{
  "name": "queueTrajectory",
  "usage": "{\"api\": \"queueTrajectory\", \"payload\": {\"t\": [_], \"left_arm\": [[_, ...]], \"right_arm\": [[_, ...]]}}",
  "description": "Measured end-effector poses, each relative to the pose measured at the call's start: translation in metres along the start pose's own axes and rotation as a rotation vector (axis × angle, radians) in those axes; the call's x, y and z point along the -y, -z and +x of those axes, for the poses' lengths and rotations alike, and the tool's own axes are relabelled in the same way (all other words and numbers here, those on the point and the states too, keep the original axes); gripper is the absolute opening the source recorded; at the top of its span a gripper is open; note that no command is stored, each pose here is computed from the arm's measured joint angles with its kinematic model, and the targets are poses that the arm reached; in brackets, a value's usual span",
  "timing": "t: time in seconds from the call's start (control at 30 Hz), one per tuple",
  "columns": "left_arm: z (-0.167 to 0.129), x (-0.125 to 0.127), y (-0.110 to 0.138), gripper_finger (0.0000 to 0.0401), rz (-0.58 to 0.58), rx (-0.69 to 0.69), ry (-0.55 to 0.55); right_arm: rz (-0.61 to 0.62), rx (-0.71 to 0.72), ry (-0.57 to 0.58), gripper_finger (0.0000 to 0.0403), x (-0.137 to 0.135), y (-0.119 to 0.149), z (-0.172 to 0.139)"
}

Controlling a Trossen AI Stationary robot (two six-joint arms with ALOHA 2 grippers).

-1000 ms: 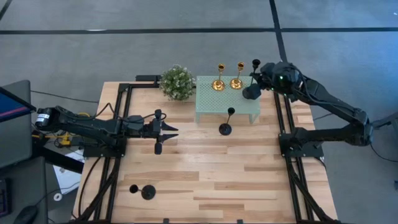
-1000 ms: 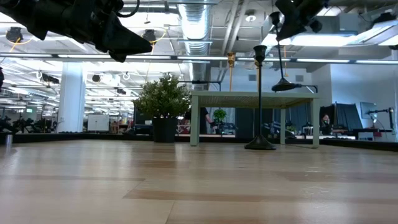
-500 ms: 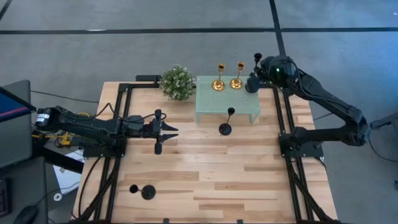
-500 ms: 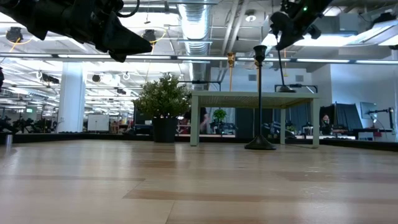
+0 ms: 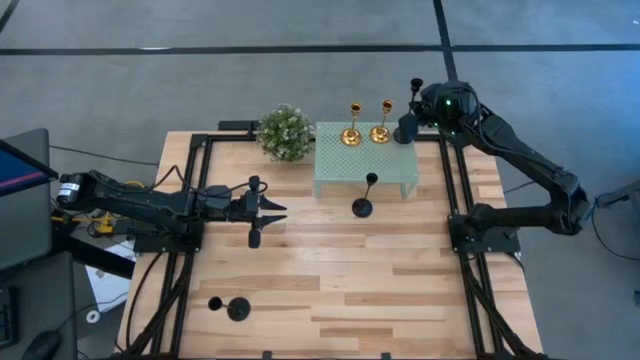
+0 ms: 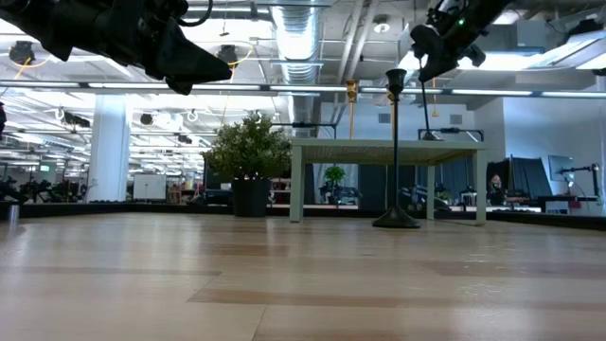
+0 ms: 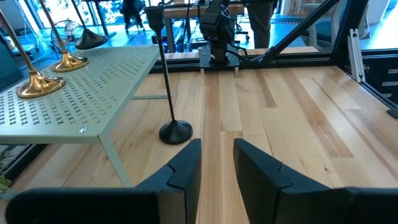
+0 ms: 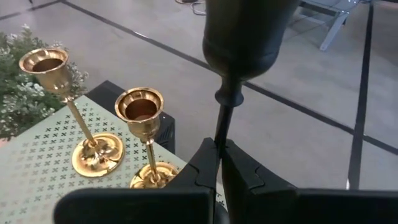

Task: Pick & Place candle stick holders
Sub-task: Put the top right black candle holder on the shelf

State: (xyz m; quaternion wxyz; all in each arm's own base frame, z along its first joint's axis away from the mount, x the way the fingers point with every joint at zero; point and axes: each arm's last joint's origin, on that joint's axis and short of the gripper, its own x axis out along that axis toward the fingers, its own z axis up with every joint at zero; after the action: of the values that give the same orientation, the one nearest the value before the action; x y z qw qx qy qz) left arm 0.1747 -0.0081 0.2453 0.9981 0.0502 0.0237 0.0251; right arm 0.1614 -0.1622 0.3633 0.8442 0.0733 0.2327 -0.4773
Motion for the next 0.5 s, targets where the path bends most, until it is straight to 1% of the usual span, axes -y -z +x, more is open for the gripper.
{"api": "queueTrajectory", "payload": {"t": [0.5], "left_arm": [[0.0,0.0,0.0,0.0095,0.0,0.0,0.0]], "right_arm": [[0.005,-0.03,0.011,0.0,0.002,0.0019,0.0108]]}}
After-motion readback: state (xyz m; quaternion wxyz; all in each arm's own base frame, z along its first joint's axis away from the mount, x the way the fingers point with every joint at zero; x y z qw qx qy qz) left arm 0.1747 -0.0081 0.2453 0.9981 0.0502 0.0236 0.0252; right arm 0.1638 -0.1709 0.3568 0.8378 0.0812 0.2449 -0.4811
